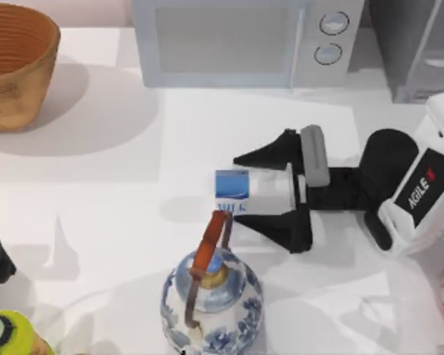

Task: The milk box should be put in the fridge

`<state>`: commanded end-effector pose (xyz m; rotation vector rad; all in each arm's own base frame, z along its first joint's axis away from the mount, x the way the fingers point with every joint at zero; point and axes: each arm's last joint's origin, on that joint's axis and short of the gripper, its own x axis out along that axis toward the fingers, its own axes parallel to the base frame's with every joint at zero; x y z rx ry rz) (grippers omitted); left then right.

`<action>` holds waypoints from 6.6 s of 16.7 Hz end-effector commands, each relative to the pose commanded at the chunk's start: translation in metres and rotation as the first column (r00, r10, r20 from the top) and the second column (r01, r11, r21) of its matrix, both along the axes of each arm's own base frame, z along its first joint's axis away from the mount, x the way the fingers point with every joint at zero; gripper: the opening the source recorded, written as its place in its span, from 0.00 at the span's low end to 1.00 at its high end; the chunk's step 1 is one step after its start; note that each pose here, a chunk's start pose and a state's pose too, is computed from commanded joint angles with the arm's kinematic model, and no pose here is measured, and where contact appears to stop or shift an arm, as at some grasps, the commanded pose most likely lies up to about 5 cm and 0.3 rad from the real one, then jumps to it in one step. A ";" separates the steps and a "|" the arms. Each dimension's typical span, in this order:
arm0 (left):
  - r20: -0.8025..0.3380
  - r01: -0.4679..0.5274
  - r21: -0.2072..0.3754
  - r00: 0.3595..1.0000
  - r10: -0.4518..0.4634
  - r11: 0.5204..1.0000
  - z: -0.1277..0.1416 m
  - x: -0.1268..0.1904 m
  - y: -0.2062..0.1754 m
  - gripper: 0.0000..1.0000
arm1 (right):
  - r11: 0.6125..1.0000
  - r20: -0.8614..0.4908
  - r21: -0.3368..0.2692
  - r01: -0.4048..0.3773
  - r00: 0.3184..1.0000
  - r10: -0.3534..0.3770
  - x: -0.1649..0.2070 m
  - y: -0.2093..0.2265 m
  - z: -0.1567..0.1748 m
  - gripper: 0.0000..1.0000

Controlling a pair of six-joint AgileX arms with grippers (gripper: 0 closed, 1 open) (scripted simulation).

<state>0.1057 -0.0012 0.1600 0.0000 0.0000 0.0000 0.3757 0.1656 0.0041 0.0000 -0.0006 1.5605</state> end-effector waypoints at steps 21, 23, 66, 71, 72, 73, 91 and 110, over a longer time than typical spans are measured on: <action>0.000 0.000 0.000 1.000 0.000 1.000 0.000 0.000 0.000 1.00 | 1.000 0.000 0.000 0.000 1.000 0.000 0.000 0.036 -0.003 0.10; 0.000 0.000 0.000 1.000 0.000 1.000 0.000 0.000 0.000 1.00 | 1.000 0.000 0.000 0.000 1.000 0.000 0.000 0.036 -0.003 0.00; 0.000 0.000 0.000 1.000 0.000 1.000 0.000 0.000 0.000 1.00 | 0.632 0.035 0.071 0.772 0.631 -0.775 -0.185 -0.116 0.272 0.00; 0.000 0.000 0.000 1.000 0.000 1.000 0.000 0.000 0.000 1.00 | 0.298 0.018 0.092 0.950 0.297 -0.955 -0.253 -0.150 0.225 0.00; 0.000 0.000 0.000 1.000 0.000 1.000 0.000 0.000 0.000 1.00 | 0.236 0.013 0.085 0.968 0.235 -0.972 -0.259 -0.155 0.212 0.00; 0.000 0.000 0.000 1.000 0.000 1.000 0.000 0.000 0.000 1.00 | 0.179 0.008 0.073 0.981 0.179 -0.984 -0.264 -0.158 0.200 0.00; 0.000 0.000 0.000 1.000 0.000 1.000 0.000 0.000 0.000 1.00 | -0.031 0.001 0.086 0.996 -0.031 -1.000 -0.255 -0.174 0.211 0.00; 0.000 0.000 0.000 1.000 0.000 1.000 0.000 0.000 0.000 1.00 | 0.022 -0.005 0.032 0.999 0.022 -1.000 0.024 -0.265 0.125 0.00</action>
